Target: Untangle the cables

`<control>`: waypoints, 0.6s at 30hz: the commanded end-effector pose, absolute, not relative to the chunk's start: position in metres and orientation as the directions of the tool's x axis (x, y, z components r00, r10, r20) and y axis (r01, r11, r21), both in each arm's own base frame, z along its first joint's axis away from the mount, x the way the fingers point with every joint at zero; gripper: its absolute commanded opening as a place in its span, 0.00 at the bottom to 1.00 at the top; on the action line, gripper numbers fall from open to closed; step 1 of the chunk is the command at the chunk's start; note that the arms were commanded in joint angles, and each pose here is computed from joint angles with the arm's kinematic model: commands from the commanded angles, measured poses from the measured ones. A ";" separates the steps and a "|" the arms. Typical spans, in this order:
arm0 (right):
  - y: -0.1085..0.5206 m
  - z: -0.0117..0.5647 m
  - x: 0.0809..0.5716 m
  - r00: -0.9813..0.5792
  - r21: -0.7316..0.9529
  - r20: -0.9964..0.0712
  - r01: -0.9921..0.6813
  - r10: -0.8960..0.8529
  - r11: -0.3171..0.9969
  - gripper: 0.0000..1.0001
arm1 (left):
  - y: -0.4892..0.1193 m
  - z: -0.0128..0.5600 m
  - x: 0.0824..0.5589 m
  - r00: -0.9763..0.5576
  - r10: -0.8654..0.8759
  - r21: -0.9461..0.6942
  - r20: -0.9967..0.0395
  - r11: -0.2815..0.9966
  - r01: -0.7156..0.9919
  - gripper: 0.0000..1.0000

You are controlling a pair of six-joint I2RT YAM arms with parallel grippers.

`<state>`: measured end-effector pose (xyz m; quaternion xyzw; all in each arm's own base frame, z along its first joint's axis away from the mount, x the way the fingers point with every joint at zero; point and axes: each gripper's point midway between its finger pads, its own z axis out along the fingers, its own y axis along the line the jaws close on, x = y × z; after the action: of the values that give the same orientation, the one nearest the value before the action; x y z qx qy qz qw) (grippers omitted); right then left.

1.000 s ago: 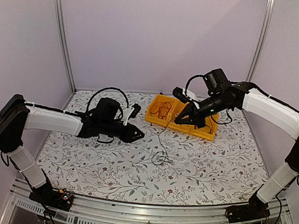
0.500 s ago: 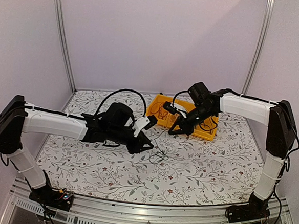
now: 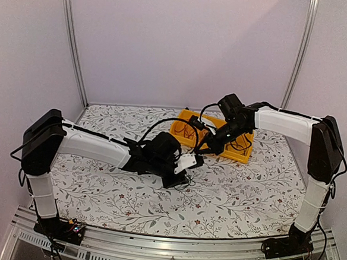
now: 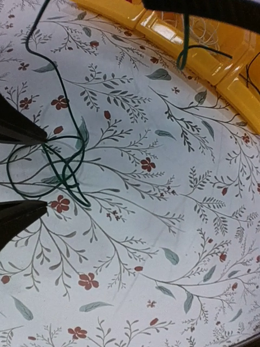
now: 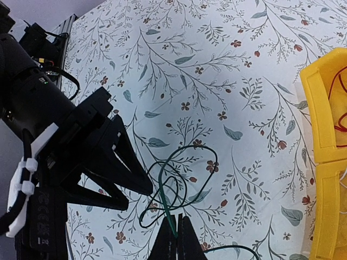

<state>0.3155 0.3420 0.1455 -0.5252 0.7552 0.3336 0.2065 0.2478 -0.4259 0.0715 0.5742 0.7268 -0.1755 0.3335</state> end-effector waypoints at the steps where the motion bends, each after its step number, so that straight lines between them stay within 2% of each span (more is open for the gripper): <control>1: 0.347 0.149 0.321 -0.366 0.291 -0.672 -0.930 -0.643 0.226 0.00 | -0.430 0.052 0.249 0.011 0.803 0.276 -0.596 0.192 0.942 0.39; 7: 0.346 0.149 0.321 -0.368 0.291 -0.670 -0.929 -0.645 0.228 0.00 | -0.429 0.038 0.261 0.046 0.827 0.350 -0.560 0.185 0.918 0.37; 11: 0.346 0.148 0.321 -0.373 0.297 -0.663 -0.927 -0.649 0.230 0.00 | -0.429 0.035 0.274 0.060 0.835 0.406 -0.546 0.201 0.892 0.28; 14: 0.347 0.148 0.322 -0.376 0.301 -0.661 -0.926 -0.649 0.230 0.00 | -0.435 0.044 0.283 0.077 0.810 0.442 -0.582 0.236 0.866 0.22; 18: 0.347 0.145 0.323 -0.383 0.306 -0.655 -0.923 -0.652 0.235 0.00 | -0.439 0.048 0.283 0.084 0.797 0.444 -0.598 0.243 0.862 0.22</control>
<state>0.3192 0.3446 0.1446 -0.5216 0.7581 0.3345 0.2032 0.2762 -0.4276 0.0359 0.6218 0.6882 -0.0423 0.3713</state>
